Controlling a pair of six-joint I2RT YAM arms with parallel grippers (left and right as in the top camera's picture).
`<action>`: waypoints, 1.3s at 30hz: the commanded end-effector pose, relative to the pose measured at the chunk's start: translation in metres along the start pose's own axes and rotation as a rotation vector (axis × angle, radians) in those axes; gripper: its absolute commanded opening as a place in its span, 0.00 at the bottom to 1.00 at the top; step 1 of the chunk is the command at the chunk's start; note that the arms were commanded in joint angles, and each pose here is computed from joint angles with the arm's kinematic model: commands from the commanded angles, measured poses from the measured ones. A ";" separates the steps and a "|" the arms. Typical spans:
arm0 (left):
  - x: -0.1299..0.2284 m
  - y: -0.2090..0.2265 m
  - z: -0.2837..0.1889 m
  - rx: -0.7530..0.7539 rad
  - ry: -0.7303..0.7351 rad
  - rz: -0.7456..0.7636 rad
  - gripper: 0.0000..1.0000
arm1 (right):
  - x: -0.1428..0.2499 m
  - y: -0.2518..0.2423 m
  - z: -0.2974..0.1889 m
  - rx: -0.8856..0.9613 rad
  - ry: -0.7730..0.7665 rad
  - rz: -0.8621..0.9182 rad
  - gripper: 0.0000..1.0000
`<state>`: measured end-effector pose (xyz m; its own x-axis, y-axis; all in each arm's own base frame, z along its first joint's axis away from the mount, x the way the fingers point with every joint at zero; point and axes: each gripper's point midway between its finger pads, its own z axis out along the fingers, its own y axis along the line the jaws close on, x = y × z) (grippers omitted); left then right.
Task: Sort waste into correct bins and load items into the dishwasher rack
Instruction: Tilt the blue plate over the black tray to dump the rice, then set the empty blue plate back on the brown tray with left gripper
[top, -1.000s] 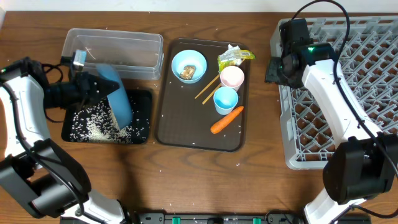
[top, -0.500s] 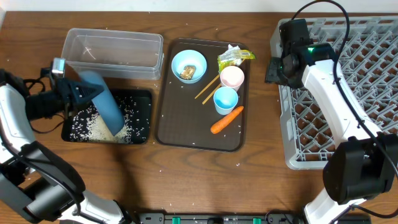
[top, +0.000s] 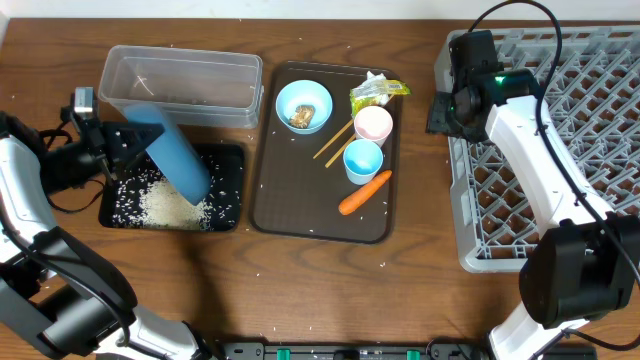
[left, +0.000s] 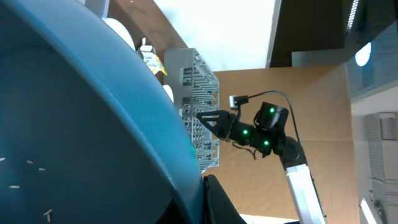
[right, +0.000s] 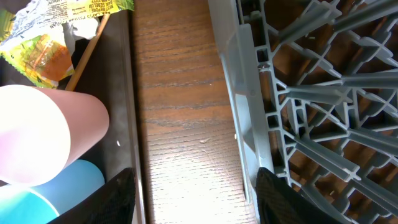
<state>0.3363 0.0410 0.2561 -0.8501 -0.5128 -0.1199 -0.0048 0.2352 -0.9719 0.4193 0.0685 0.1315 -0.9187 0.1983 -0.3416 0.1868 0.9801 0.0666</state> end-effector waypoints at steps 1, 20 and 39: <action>-0.005 -0.010 -0.001 0.060 -0.033 0.033 0.06 | -0.001 -0.005 -0.003 0.014 -0.010 -0.011 0.57; 0.006 -0.012 0.001 0.043 -0.001 -0.013 0.06 | -0.001 -0.005 -0.003 0.012 -0.012 -0.011 0.57; 0.105 -0.030 0.087 -0.485 0.458 0.519 0.06 | -0.001 -0.003 -0.003 0.005 -0.009 -0.011 0.58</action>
<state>0.2950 -0.0973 0.2794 -0.8982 0.0691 -0.4341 0.3997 0.5393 -0.7412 0.4196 0.0686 0.1315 -0.9191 0.1946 -0.3427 0.1831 0.9809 0.0661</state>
